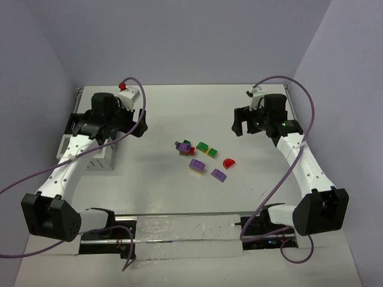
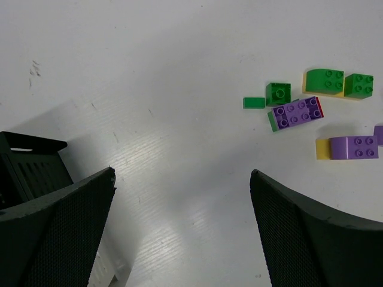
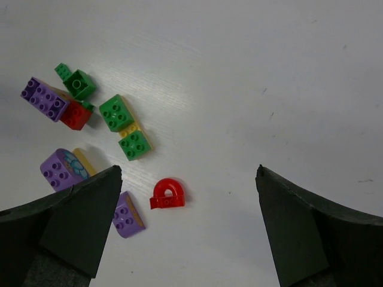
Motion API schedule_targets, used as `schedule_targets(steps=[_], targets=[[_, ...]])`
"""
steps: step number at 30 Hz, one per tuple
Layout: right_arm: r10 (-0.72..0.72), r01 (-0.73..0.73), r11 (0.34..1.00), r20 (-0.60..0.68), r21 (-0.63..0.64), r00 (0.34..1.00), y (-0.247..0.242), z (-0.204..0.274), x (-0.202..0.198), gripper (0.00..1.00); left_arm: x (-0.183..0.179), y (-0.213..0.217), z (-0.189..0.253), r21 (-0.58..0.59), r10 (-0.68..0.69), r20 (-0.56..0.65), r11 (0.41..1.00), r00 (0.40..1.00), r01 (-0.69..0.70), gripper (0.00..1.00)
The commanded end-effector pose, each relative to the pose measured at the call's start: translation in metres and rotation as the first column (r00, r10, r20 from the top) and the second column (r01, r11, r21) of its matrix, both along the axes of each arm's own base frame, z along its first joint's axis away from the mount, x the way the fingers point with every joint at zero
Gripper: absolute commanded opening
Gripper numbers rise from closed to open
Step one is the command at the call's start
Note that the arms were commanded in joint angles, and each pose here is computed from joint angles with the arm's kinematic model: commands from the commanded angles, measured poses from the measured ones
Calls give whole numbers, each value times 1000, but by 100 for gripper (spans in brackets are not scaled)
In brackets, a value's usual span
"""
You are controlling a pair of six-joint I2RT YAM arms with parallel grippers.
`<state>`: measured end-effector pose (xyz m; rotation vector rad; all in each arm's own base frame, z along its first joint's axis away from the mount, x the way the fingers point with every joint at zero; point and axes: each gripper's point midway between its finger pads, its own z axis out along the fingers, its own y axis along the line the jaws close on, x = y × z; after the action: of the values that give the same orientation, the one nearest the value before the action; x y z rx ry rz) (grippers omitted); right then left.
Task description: Sort the legos into containers by color
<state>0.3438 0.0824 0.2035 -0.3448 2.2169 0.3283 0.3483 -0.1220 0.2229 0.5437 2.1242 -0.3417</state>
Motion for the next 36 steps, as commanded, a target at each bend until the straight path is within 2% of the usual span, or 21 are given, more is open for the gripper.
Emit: schedule_targets(steps=[1,10,13,16,17,18,20,24,28,31,36], targets=[[51,-51,999,29,6,998,7,14,-3,100,-2,-9,2,-5,-51,1,999,999,51,99],[101,-101,995,6,8,995,12,9,-11,100,-11,-35,2,-21,-191,-5,981,982,191,99],[106,-106,994,-15,-1,994,11,5,-13,100,-21,-66,-2,34,-337,-12,941,941,337,98],[110,-110,994,-33,12,993,12,1,-14,100,-25,-90,-18,104,-488,-55,865,871,491,96],[115,-114,993,-48,29,992,13,-1,-15,100,-31,-102,-24,121,-599,-51,791,799,600,99],[122,-120,992,-60,42,991,14,-3,-16,100,-32,-108,-28,124,-628,-57,767,776,629,99],[131,-127,990,-80,60,988,15,-6,-17,100,-36,-123,-29,147,-733,-21,670,680,727,99],[132,-126,990,-105,64,986,12,-10,-17,100,-28,-147,-29,192,-810,33,581,586,791,99],[142,-135,989,-126,66,982,12,-13,-19,100,-24,-174,-52,285,-878,-2,458,478,842,93],[146,-137,988,-135,69,980,12,-14,-19,100,-27,-184,-68,304,-914,-28,377,404,875,90],[146,-138,988,-139,67,980,12,-15,-17,100,-25,-192,-86,302,-940,-54,305,336,903,86]])
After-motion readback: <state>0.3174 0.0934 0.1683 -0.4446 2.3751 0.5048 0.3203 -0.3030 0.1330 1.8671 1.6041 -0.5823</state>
